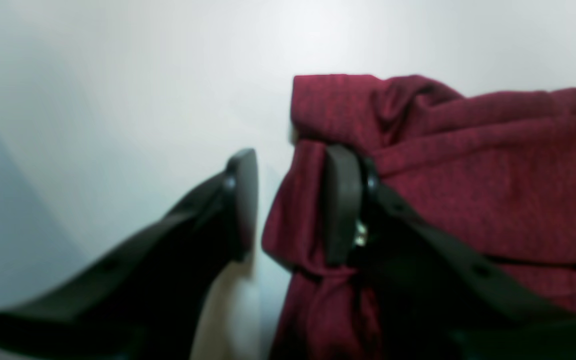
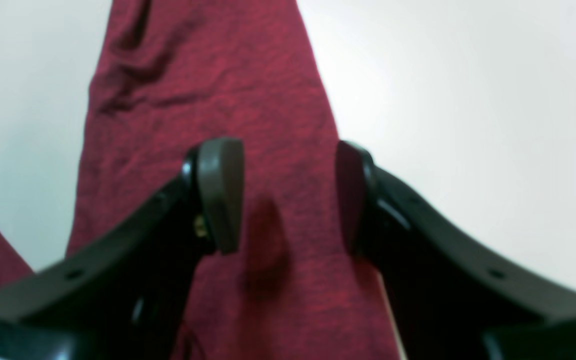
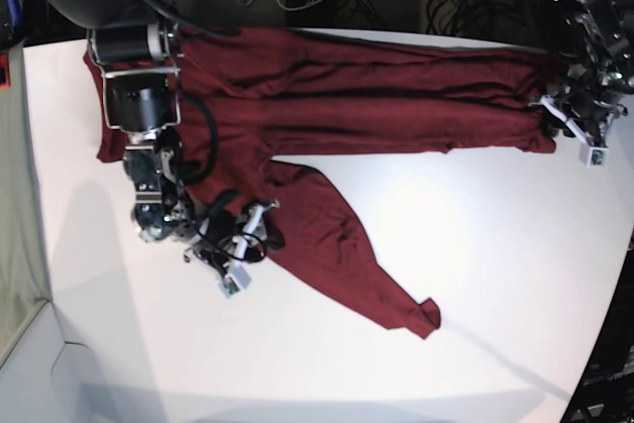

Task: Layout the t-shirt on the table in an organized manner, then fold the t-shirt properly
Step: 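Release the shirt with the right gripper and move it to the sleeve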

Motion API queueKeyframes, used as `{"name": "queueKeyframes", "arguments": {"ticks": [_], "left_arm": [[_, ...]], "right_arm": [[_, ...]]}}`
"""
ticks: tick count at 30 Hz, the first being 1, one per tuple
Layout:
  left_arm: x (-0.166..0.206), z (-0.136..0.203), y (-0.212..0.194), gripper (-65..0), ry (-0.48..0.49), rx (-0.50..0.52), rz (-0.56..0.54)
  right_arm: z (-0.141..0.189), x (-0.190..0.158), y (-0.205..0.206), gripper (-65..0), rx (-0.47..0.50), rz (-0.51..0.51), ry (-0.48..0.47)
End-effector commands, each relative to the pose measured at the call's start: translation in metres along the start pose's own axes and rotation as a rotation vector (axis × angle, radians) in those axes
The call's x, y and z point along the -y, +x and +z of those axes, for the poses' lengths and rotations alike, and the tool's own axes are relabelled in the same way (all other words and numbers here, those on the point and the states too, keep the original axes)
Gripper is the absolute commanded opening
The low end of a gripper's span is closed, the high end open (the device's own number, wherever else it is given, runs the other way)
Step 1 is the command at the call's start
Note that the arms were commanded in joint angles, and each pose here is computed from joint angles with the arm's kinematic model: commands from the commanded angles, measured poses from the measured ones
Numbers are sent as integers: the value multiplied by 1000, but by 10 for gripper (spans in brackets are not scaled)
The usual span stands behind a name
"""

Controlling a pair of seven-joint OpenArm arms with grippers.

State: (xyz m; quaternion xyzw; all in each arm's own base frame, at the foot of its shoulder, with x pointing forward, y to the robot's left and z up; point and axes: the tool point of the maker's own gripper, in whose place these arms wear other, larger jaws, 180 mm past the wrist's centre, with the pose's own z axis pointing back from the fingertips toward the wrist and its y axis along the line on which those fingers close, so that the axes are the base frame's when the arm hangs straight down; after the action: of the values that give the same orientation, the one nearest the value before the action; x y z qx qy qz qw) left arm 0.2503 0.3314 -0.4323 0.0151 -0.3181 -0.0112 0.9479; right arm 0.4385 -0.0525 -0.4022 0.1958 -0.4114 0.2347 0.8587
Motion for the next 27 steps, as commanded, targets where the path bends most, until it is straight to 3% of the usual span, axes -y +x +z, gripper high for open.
{"name": "queueKeyframes", "arguments": {"ticks": [1, 8, 24, 27], "left_arm": [[-1, 0, -25, -429, 7, -113, -32], [-1, 0, -25, -429, 7, -113, -32], [1, 1, -34, -429, 1, -127, -29], [5, 0, -35, -429, -6, -127, -23]], "right_arm": [[3, 13, 30, -348, 84, -5, -40], [2, 16, 33, -348, 135, -22, -48], [-8, 15, 6, -355, 115, -89, -34], [-9, 13, 4, -411, 112, -92, -31]]}}
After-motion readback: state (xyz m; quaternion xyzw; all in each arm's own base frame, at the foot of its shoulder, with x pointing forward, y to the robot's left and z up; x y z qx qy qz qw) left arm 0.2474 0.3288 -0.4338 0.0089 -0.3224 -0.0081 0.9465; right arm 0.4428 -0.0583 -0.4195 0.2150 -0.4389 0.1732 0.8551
